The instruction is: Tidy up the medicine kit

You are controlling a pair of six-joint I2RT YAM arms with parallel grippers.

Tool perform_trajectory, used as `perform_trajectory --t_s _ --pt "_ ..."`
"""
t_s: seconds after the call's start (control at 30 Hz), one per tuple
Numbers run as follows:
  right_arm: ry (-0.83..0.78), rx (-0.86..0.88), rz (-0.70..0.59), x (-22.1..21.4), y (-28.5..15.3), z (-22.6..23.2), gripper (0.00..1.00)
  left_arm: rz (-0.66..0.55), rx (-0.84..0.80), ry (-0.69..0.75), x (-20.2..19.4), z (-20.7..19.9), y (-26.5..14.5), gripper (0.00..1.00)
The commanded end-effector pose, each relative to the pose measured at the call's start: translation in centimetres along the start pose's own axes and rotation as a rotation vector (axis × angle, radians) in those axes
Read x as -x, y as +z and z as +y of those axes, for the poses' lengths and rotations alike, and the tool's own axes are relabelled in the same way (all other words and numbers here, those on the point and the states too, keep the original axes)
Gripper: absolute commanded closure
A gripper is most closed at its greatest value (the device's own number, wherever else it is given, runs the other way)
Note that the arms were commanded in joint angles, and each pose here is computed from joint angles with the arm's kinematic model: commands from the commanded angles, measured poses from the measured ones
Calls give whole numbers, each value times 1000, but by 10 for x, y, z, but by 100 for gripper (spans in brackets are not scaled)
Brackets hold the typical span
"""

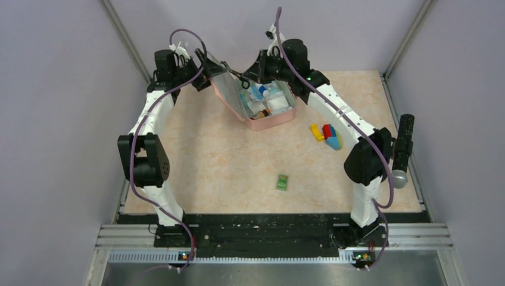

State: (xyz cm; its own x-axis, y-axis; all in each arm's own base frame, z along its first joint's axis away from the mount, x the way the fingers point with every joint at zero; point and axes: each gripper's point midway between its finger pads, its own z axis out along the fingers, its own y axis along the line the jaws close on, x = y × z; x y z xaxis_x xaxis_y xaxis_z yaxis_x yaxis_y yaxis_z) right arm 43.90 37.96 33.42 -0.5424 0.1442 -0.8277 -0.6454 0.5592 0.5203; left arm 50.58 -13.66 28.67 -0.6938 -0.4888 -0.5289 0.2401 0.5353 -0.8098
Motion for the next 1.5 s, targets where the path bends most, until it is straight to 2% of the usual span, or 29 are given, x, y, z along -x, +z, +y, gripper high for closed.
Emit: perform_trajectory --t_s 0.0,0.27,0.4,0.77,0.97,1.07,1.2,1.3,1.47 --pt "23 -17 -81 24 14 19 100 -93 -132 101 31 -58 -16 1" --pt "90 -45 -98 9 50 19 100 -88 -163 117 32 -64 -20 1" --pt "105 -93 -148 14 63 19 100 -97 -188 118 33 -70 -23 1" --pt "36 -270 -194 0 78 16 100 -93 -235 91 30 -81 -27 1" --pt "-32 -238 -152 -15 84 29 99 -89 -237 81 28 -79 -26 1" --pt "-37 -229 -132 -20 83 29 85 -93 -239 85 29 -79 -27 1" --pt "-39 -204 -117 -23 83 34 74 -91 -239 83 28 -77 -25 1" --pt "-40 -196 -123 -21 80 36 72 -91 -241 79 28 -77 -25 1" --pt "-50 -160 -138 -13 76 46 51 -89 -239 74 27 -74 -24 2"
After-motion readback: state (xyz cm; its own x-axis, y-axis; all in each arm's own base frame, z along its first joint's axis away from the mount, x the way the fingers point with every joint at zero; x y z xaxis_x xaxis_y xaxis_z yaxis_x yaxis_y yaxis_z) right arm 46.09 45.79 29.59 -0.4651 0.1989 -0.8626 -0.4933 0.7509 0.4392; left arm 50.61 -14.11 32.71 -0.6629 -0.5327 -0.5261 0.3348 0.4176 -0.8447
